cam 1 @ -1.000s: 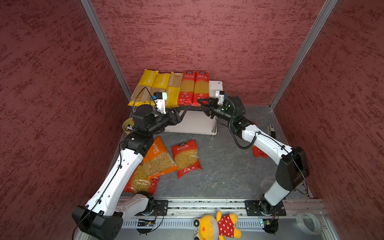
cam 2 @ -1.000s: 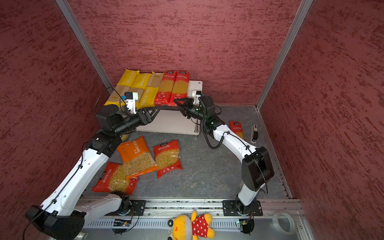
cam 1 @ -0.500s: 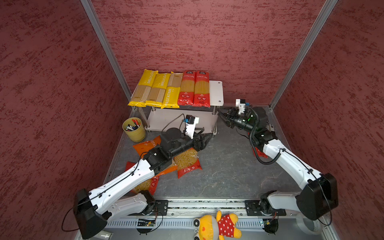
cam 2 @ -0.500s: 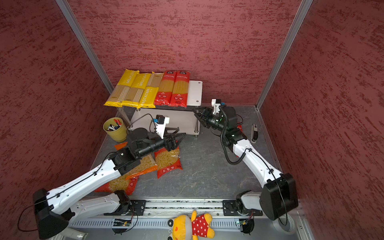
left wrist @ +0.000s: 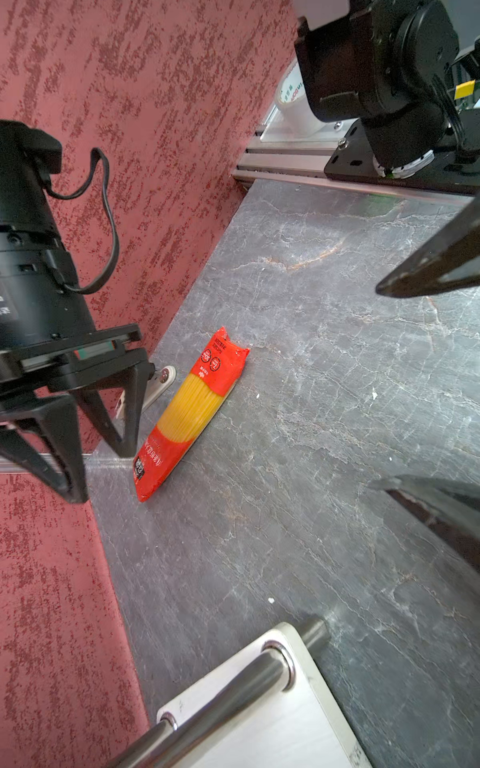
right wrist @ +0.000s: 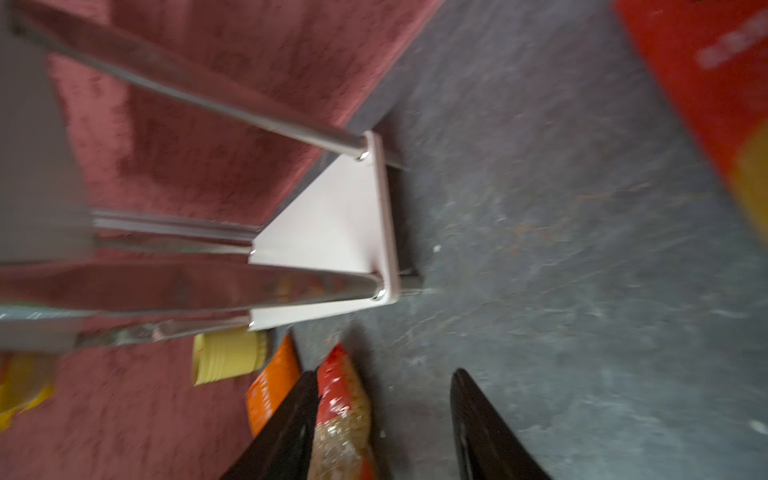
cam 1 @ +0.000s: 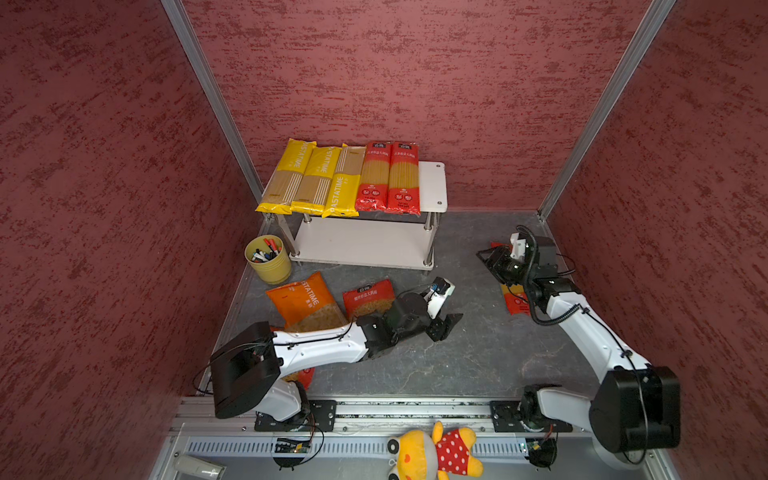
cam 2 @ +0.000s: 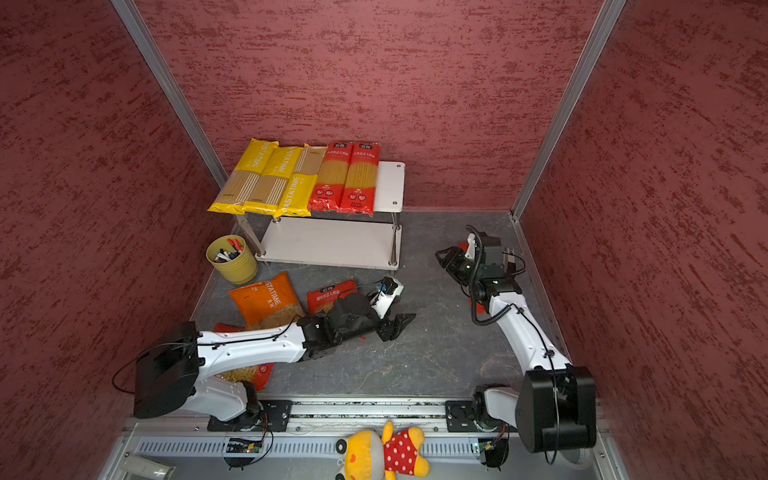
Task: Place and organize the pasta boxes and bags onto the shelf
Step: 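Open both grippers and draw them back from the shelf, then lower the right gripper onto the last red spaghetti pack on the table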
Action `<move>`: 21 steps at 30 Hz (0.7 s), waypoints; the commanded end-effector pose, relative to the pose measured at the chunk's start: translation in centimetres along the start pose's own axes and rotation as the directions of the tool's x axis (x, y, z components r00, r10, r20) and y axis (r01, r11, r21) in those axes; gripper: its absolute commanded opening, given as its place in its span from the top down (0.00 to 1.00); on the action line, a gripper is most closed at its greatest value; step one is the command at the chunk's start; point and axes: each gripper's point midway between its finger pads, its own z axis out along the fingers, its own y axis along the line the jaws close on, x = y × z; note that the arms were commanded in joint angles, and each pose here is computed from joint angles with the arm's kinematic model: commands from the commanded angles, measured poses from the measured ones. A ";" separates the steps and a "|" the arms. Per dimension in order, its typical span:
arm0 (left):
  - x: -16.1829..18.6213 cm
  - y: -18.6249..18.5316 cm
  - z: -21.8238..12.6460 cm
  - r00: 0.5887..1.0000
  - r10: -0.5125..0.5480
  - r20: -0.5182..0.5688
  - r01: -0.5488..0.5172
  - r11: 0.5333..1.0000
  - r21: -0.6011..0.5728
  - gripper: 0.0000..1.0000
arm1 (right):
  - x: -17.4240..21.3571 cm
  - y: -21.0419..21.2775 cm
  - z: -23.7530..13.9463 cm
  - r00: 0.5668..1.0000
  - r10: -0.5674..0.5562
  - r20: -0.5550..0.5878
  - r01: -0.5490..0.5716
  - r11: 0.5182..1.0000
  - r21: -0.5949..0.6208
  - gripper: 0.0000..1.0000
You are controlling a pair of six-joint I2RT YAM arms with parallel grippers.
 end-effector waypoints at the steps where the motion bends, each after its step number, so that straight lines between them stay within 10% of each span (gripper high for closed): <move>1: -1.8 -0.6 0.7 0.998 -0.034 0.057 0.033 0.999 0.022 0.32 | -2.6 -4.2 -0.6 0.990 -0.103 0.101 0.076 0.968 0.238 0.41; 21: -0.2 1.4 1.7 0.981 -0.195 0.003 0.195 0.980 0.041 0.32 | -9.5 -16.7 2.3 0.972 -0.016 0.236 -0.108 0.856 0.505 0.31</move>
